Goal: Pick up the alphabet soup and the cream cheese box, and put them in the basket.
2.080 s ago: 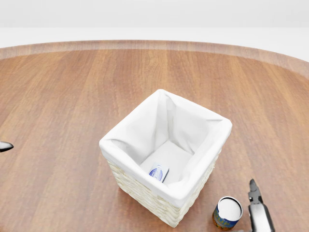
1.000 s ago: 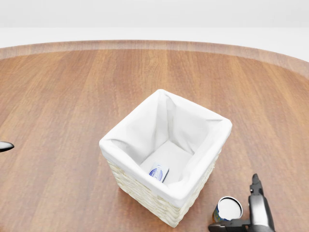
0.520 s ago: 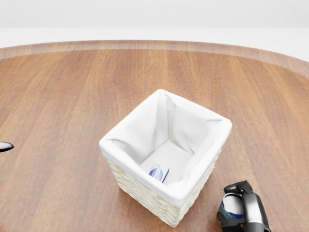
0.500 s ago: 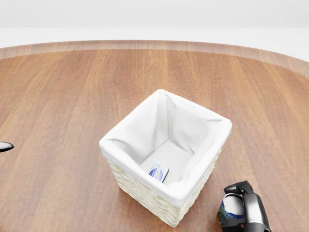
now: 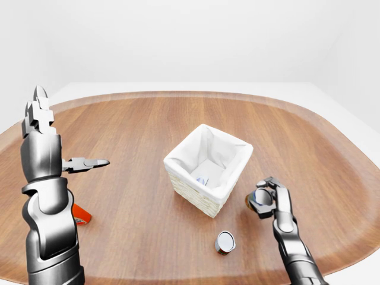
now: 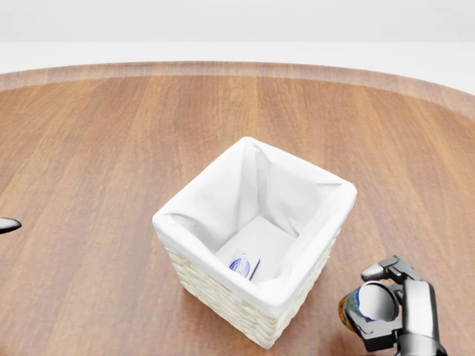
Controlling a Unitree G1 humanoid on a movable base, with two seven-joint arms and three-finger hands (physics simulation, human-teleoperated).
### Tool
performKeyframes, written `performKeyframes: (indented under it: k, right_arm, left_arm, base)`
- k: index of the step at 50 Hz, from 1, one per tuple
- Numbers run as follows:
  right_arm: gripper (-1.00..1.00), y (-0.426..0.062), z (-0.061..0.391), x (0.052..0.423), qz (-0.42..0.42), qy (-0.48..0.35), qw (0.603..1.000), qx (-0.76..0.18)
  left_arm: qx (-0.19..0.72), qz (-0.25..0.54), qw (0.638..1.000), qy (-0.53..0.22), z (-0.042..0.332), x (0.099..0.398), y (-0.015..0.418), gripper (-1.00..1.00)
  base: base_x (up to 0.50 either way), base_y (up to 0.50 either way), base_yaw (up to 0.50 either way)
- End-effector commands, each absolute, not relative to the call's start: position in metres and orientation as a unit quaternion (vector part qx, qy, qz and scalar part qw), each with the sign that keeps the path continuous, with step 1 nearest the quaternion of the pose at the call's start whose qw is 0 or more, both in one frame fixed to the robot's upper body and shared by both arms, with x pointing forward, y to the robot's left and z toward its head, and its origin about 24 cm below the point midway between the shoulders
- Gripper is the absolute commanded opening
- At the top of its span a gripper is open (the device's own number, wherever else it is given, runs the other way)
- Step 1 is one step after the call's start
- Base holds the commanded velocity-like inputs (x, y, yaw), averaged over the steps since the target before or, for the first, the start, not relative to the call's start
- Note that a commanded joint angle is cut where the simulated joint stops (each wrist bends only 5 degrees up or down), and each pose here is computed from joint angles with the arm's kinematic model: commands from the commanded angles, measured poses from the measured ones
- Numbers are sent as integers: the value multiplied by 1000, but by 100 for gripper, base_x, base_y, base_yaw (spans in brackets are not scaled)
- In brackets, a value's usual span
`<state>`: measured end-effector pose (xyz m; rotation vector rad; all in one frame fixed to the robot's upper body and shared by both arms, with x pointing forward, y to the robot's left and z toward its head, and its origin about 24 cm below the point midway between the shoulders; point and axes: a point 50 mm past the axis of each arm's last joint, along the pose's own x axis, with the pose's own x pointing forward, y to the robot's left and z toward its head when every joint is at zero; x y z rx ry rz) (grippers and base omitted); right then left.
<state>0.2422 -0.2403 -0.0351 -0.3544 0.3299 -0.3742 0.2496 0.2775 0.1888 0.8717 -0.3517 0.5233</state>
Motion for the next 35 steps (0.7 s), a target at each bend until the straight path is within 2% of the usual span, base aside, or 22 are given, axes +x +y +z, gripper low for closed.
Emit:
performKeyframes:
  k: [1, 12, 24, 27, 35]
  right_arm:
    - [-100, -247, 25, 248, -214, 30, 958, -189]
    - [-100, -250, 85, 234, -220, -95, 954, -178]
    - [-100, -260, 114, 220, -256, -154, 939, -171]
    - [-100, -257, 131, 214, -244, -173, 943, -146]
    - [-100, -245, 152, 217, -223, -186, 942, -167]
  left_arm:
    - [415, 249, 859, -169, 190, 250, 277, 100]
    - [413, 248, 860, -168, 189, 251, 278, 100]
    - [413, 248, 860, -169, 190, 251, 277, 100]
    - [412, 248, 860, -168, 189, 251, 278, 100]
    - [411, 249, 861, -167, 188, 251, 278, 100]
  base:
    - [0, 0, 0]
    - [0, 0, 0]
    - [0, 0, 0]
    - [0, 0, 0]
    - [0, 0, 0]
